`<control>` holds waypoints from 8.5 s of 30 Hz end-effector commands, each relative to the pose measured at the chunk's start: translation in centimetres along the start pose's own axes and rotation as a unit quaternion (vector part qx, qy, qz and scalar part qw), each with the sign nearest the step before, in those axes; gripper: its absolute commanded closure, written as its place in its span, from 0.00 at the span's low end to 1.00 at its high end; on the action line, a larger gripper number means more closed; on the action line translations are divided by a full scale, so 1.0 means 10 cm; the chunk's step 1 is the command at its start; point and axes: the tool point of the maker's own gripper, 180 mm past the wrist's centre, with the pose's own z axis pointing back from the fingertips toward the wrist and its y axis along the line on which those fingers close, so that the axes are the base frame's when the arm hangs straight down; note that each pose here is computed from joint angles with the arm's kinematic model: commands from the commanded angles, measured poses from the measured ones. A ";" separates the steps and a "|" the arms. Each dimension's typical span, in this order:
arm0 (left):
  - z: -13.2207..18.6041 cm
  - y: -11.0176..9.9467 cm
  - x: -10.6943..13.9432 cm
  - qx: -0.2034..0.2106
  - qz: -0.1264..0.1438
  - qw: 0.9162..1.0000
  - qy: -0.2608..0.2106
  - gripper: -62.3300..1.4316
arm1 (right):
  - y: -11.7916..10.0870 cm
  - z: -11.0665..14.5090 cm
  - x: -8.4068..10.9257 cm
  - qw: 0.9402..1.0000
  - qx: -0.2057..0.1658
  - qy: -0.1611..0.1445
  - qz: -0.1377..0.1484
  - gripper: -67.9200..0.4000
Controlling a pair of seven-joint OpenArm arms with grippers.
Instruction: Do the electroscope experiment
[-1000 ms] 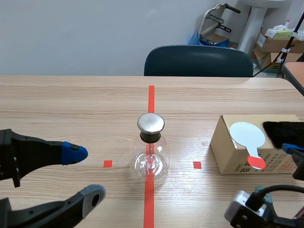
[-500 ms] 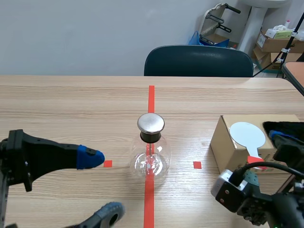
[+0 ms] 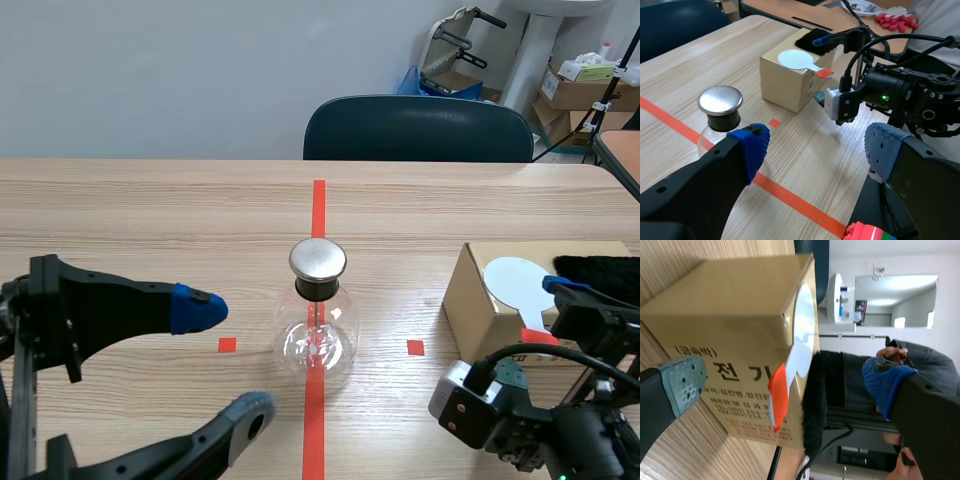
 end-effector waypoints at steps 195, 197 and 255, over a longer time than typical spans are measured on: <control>-0.39 0.67 -0.59 0.074 0.002 0.997 0.031 0.93 | -0.84 -0.16 0.64 0.985 -0.144 -0.083 0.035 0.98; -0.43 0.69 -0.64 0.071 0.013 0.997 0.033 0.93 | -0.84 -0.16 0.67 0.985 -0.146 -0.079 0.035 0.98; -0.63 1.38 -1.38 0.138 0.040 0.987 0.071 0.94 | -0.63 -0.06 0.93 0.988 -0.109 -0.087 0.063 0.98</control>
